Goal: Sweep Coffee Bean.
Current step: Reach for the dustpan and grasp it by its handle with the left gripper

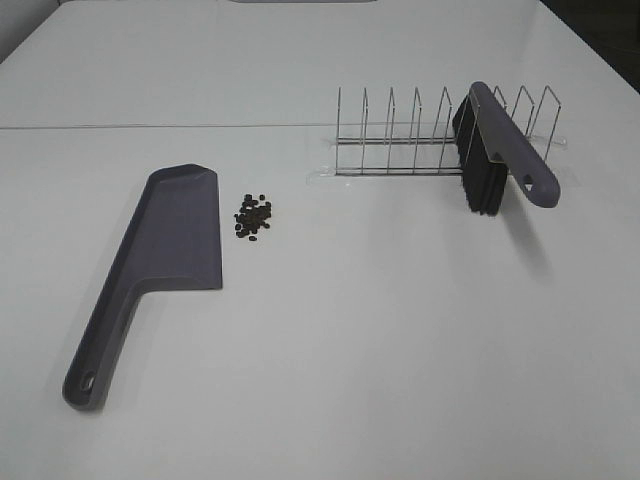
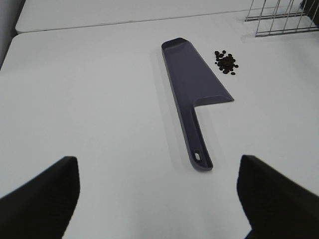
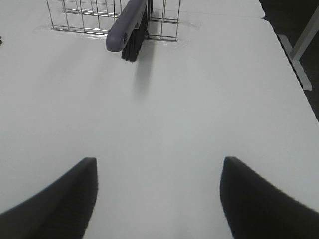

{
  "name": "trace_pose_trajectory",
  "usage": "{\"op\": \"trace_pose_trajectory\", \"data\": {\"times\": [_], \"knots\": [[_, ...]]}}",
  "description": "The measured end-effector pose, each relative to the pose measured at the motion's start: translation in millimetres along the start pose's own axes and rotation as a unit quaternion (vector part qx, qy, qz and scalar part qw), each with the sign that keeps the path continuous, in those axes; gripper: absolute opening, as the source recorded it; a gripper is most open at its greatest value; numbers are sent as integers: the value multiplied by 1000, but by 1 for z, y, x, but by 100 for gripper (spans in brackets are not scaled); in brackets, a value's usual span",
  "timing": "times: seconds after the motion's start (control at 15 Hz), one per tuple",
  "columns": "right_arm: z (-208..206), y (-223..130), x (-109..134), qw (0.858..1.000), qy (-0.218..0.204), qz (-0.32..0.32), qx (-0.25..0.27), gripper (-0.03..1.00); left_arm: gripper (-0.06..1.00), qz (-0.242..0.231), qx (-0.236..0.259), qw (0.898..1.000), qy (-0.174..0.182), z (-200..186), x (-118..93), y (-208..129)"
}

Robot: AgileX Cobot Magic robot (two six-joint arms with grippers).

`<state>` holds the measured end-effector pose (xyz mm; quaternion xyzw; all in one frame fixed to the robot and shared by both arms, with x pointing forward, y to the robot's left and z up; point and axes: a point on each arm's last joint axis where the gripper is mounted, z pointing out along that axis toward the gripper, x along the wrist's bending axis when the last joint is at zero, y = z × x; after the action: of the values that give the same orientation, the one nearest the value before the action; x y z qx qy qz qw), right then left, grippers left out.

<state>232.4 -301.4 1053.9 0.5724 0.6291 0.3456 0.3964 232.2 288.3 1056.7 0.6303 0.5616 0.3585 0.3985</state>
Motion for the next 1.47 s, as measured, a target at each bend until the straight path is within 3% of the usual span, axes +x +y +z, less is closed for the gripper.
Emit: {"op": "trace_pose_trajectory", "data": {"times": [1.47], "knots": [[0, 0, 0, 1000, 0, 0, 0, 68, 81, 0, 0, 1000, 0, 0, 0, 0]]}}
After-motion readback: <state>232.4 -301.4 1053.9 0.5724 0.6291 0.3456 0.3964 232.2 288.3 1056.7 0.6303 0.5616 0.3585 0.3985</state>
